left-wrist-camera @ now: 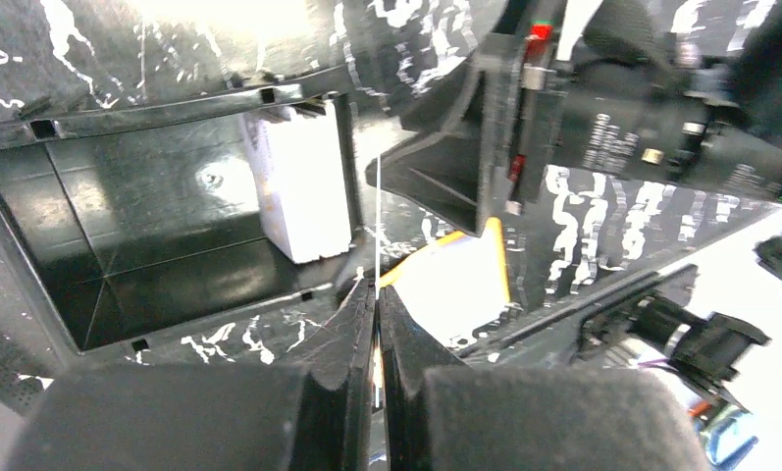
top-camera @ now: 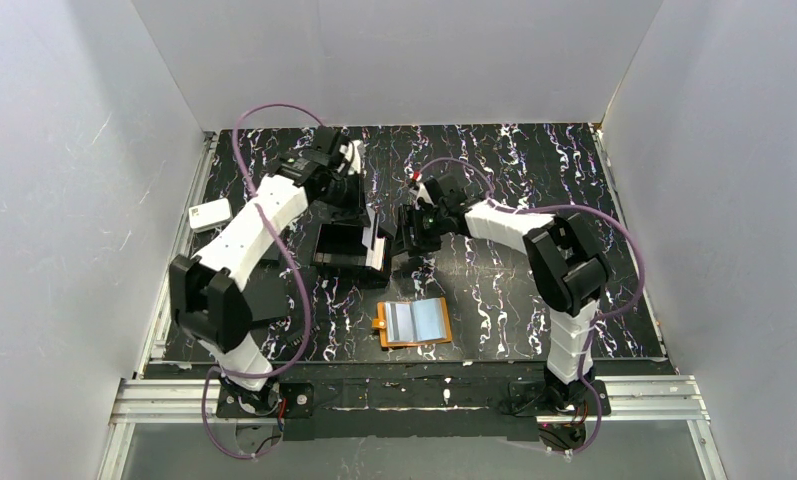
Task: Put the credit cards into the card holder
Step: Pick up the credit card from the storage box.
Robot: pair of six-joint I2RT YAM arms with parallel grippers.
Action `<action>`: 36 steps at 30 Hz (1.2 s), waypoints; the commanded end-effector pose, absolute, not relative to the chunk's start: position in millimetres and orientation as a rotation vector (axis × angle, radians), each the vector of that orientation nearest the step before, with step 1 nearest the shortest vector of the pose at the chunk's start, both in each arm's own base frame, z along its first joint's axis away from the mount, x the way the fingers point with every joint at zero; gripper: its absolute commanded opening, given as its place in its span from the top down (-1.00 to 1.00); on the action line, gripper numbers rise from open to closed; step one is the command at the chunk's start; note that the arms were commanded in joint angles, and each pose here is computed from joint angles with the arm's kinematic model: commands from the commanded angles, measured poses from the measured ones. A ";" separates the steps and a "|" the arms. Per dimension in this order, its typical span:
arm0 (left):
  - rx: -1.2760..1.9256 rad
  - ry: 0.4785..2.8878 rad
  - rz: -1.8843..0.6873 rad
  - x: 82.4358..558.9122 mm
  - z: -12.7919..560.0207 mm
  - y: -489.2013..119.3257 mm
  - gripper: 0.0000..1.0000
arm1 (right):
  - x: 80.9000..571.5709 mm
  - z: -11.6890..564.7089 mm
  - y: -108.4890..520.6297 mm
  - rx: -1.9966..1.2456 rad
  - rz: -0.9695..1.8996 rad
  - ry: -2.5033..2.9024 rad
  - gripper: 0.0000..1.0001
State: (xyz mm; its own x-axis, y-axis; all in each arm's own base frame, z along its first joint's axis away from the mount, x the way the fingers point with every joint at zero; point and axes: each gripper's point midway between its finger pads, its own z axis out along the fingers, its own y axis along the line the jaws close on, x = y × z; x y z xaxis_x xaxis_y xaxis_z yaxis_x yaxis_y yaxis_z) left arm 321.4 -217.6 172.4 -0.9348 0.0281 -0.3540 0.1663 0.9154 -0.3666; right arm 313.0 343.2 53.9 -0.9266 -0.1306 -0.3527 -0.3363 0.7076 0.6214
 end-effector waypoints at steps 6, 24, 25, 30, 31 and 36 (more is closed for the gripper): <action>0.141 2.339 -1.125 309.0 274.4 -238.6 1.00 | 302.1 187.8 330.6 -0.552 1.204 2.262 -0.45; 0.078 1.970 -1.526 285.8 329.1 -236.0 1.00 | 270.9 340.0 335.6 -0.341 1.991 1.626 -0.10; 0.079 1.971 -1.529 284.8 328.0 -236.1 1.00 | 271.2 339.6 336.2 -0.338 1.993 1.626 -0.10; 0.093 1.952 -1.568 280.0 329.0 -237.8 1.00 | 275.1 328.7 338.5 -0.322 1.973 1.669 -0.07; 0.092 1.951 -1.570 279.1 328.4 -237.9 1.00 | 275.3 328.2 338.5 -0.319 1.972 1.671 -0.06; 0.106 1.969 -1.603 276.9 323.4 -245.0 1.00 | 267.2 332.0 345.7 -0.344 2.004 1.665 0.11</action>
